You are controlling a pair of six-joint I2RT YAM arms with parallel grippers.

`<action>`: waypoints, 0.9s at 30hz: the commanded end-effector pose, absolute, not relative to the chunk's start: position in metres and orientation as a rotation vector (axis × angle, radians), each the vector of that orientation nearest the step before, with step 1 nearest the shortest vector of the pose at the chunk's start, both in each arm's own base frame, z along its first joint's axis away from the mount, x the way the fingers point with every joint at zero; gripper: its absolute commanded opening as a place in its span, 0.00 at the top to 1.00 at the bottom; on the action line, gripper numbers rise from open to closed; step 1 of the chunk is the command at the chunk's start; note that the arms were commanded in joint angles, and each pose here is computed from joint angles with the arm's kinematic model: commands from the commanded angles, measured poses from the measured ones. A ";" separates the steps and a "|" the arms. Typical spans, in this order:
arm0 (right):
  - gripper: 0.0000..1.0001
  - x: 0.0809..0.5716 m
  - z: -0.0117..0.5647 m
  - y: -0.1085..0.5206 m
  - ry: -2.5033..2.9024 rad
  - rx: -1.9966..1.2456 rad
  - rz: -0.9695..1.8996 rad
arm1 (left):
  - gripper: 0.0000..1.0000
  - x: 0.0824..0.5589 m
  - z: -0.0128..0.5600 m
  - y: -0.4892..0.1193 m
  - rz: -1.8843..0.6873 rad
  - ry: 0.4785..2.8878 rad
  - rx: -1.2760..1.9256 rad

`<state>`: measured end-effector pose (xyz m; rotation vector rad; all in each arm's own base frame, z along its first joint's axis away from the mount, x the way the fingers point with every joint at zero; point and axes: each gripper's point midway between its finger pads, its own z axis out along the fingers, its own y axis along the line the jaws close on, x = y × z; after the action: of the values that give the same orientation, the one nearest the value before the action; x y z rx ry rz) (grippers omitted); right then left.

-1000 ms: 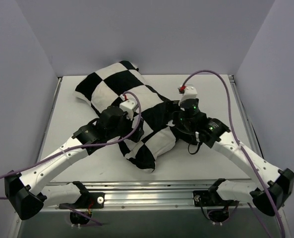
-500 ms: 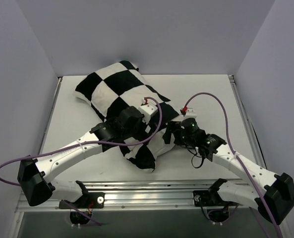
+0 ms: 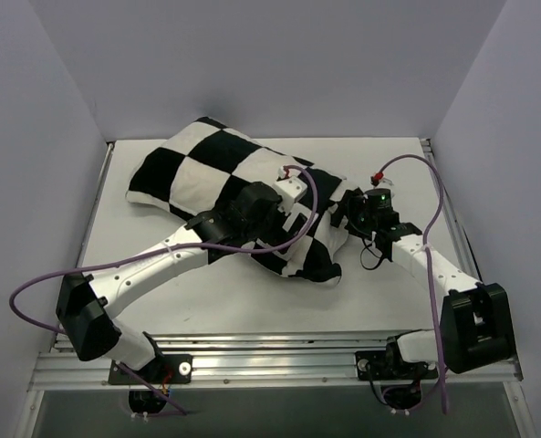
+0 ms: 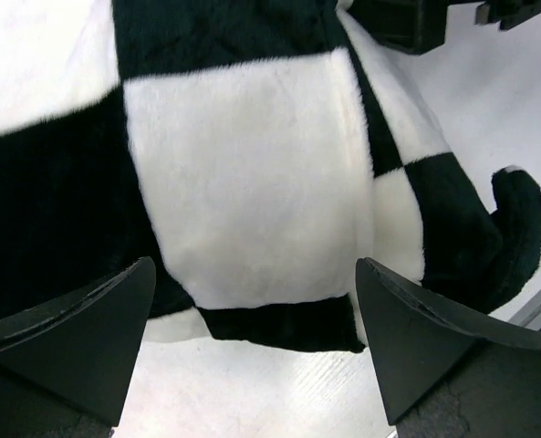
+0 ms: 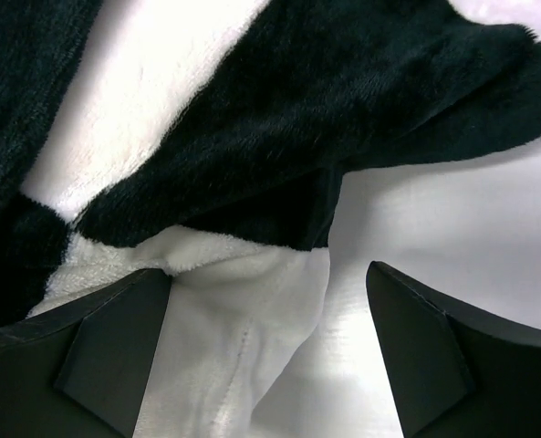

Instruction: Remove the pillowcase from the pillow

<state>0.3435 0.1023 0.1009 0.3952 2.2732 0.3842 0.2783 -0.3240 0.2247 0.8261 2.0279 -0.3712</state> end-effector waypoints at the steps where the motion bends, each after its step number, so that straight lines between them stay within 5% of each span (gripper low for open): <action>1: 0.16 0.363 0.127 0.116 2.212 0.313 0.452 | 0.00 0.291 0.264 -0.346 -0.418 1.930 0.812; 13: 0.15 0.347 0.140 0.114 2.188 0.267 0.471 | 0.00 0.335 0.249 -0.390 -0.325 1.977 0.756; 22: 0.16 0.344 0.132 0.128 2.185 0.246 0.566 | 0.15 0.351 0.228 -0.392 -0.199 2.006 0.775; 27: 0.15 0.340 0.106 0.125 2.235 0.264 0.548 | 0.35 0.356 0.220 -0.381 -0.113 2.027 0.754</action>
<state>0.3430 0.1204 0.1192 0.2708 2.2114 0.5156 0.3487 -0.3863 0.2029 0.7926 2.0558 -0.1741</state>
